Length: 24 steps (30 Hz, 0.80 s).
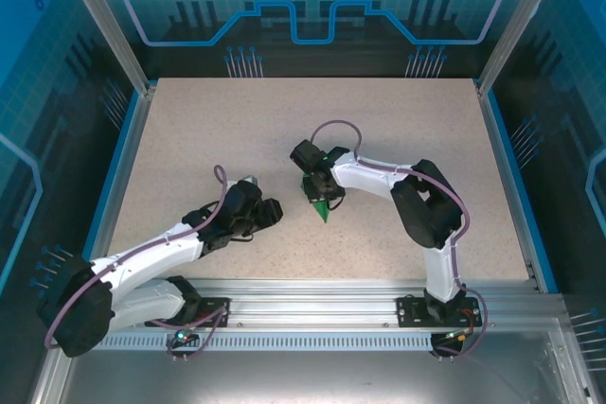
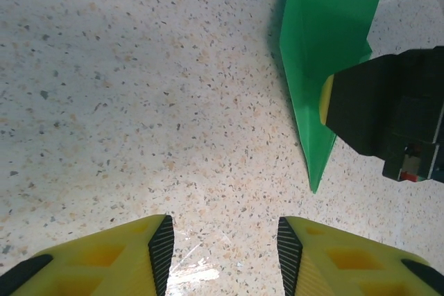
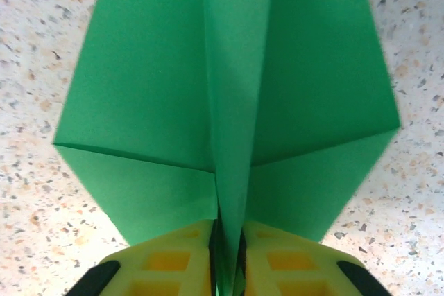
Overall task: Fold a paper plane with a square sheet of paper (pick it up from the middle)
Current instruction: Place the paper plane at the center of the table.
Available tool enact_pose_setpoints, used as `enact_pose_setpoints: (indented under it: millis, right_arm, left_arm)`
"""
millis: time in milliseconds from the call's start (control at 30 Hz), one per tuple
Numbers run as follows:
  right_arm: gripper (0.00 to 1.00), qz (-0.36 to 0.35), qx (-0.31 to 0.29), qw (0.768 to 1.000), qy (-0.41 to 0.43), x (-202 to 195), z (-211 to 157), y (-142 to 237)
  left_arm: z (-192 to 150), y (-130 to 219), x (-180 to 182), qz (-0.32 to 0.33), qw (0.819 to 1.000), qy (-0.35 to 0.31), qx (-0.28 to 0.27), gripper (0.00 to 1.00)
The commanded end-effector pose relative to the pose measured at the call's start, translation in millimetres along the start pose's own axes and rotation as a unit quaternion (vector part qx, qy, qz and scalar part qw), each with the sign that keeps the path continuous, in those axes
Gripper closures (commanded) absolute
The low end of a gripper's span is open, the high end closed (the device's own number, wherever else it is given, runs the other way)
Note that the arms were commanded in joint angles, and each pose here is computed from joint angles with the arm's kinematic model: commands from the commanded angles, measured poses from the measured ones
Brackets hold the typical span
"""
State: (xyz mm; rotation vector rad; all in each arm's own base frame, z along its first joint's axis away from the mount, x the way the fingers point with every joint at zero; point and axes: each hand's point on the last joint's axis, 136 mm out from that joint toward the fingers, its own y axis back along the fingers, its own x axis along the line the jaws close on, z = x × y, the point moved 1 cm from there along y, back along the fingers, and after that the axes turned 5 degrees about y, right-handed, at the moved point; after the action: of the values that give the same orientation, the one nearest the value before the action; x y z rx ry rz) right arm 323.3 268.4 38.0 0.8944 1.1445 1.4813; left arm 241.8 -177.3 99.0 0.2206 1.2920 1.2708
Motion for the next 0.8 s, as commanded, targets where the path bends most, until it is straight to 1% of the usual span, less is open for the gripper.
enact_pose_setpoints:
  millis: [0,133,333,533,667,767]
  right_arm:
    - [0.81,-0.009,0.011,1.000,-0.013,-4,1,0]
    - [0.78,-0.009,0.014,1.000,-0.010,-3,1,-2]
    - [0.77,-0.005,0.033,0.999,-0.009,0,-7,-15]
    - [0.78,-0.020,0.058,0.998,-0.009,-3,-22,-33]
    - [0.78,-0.030,0.056,0.998,-0.005,-2,-22,-31]
    - [0.77,-0.029,0.040,0.999,-0.004,1,-13,-17]
  left_arm:
    - [1,2,13,0.015,1.000,0.012,-0.010,0.52]
    - [2,2,13,0.015,1.000,0.013,-0.011,0.51]
    - [1,0,13,0.018,1.000,0.013,-0.007,0.51]
    - [-1,-1,15,0.020,1.000,0.016,-0.004,0.51]
    - [-1,-1,16,0.021,1.000,0.017,-0.004,0.50]
    - [0,0,15,0.022,1.000,0.016,-0.005,0.50]
